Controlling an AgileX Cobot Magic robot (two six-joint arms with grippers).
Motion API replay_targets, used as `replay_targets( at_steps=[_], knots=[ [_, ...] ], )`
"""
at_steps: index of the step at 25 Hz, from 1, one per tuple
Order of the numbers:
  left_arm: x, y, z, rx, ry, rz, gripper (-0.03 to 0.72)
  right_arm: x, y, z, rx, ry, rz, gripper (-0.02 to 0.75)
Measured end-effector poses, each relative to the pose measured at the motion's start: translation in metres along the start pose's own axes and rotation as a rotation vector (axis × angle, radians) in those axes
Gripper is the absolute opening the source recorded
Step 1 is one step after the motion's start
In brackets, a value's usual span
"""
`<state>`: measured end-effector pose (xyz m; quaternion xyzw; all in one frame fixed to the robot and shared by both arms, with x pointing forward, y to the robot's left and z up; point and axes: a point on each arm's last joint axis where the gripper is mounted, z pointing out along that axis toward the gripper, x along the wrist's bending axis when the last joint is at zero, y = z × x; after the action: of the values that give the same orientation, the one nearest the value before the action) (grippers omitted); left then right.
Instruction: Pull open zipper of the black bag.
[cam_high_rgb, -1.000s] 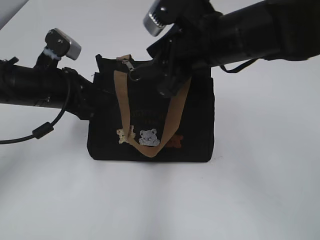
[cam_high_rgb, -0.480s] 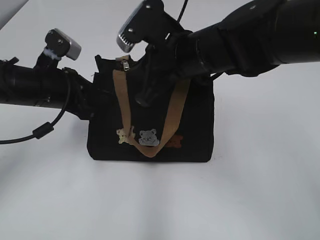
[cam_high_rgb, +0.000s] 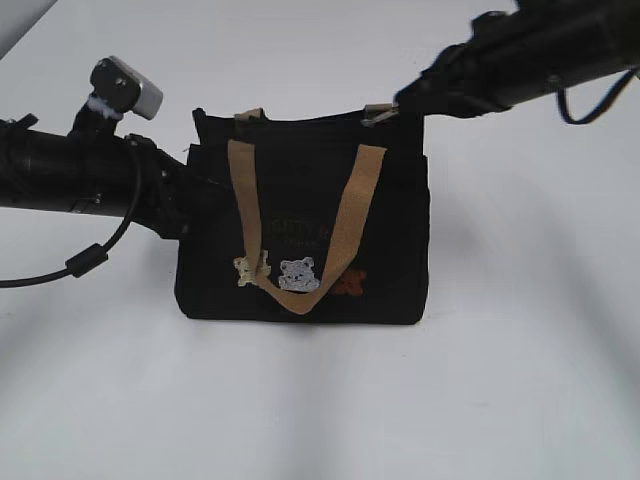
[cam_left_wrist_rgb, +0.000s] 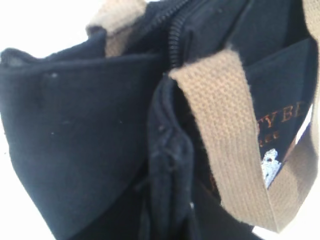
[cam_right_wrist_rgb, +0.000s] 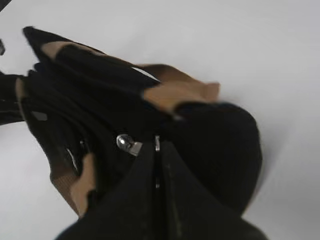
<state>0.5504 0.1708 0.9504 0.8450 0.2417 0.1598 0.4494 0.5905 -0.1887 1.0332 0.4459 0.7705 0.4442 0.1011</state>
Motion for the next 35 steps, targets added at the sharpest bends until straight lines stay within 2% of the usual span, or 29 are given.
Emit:
replay_targets(
  at_steps=[2,4,5,6,9,10,12,14,16,18,20,23,27,32,35],
  knots=[
    [0.0,0.0,0.0,0.0,0.0,0.0,0.064,-0.016,-0.005,-0.01,0.035,0.005,0.172,-0.001],
    [0.0,0.0,0.0,0.001,0.001,0.0,0.065,-0.019,-0.008,-0.015,0.059,0.021,0.241,0.018],
    [0.0,0.0,0.0,0.003,0.003,-0.005,0.082,-0.016,-0.009,-0.015,0.078,0.051,0.251,0.061],
    [0.0,0.0,0.0,0.006,0.006,-0.017,0.126,-0.01,-0.009,-0.015,0.098,0.089,0.25,0.136],
    [0.0,-0.003,0.0,0.037,0.006,-0.122,0.336,0.004,-0.008,-0.02,0.145,0.182,0.244,0.418],
    [-0.001,-0.005,-0.001,0.062,-0.003,-0.156,0.397,0.009,-0.009,-0.024,0.168,0.205,0.245,0.477],
    [-0.003,-0.007,-0.006,0.129,-0.004,-0.283,0.439,0.017,-0.012,-0.036,0.246,0.216,0.251,0.519],
    [-0.005,-0.007,-0.015,0.2,0.03,-0.427,0.414,0.021,-0.017,-0.052,0.349,0.16,0.243,0.517],
    [-0.007,-0.007,-0.026,0.282,0.065,-0.578,0.379,0.022,-0.024,-0.071,0.458,0.047,0.233,0.5],
    [-0.01,-0.006,-0.041,0.361,0.121,-0.624,0.362,0.026,-0.03,-0.096,0.497,-0.076,0.241,0.482],
    [-0.015,-0.002,-0.058,0.399,0.165,-0.673,0.354,0.035,-0.044,-0.12,0.503,-0.162,0.237,0.468],
    [-0.03,0.009,-0.093,0.379,0.212,-0.687,0.348,0.057,-0.078,-0.154,0.478,-0.218,0.224,0.455],
    [-0.065,0.016,-0.152,0.285,0.278,-0.693,0.327,0.081,-0.135,-0.193,0.425,-0.307,0.137,0.449],
    [-0.12,0.003,-0.226,0.154,0.359,-0.606,0.321,0.104,-0.187,-0.224,0.25,-0.389,0.08,0.448],
    [-0.144,-0.015,-0.257,0.112,0.433,-0.56,0.319,0.113,-0.202,-0.236,0.131,-0.412,0.047,0.446]
  ],
)
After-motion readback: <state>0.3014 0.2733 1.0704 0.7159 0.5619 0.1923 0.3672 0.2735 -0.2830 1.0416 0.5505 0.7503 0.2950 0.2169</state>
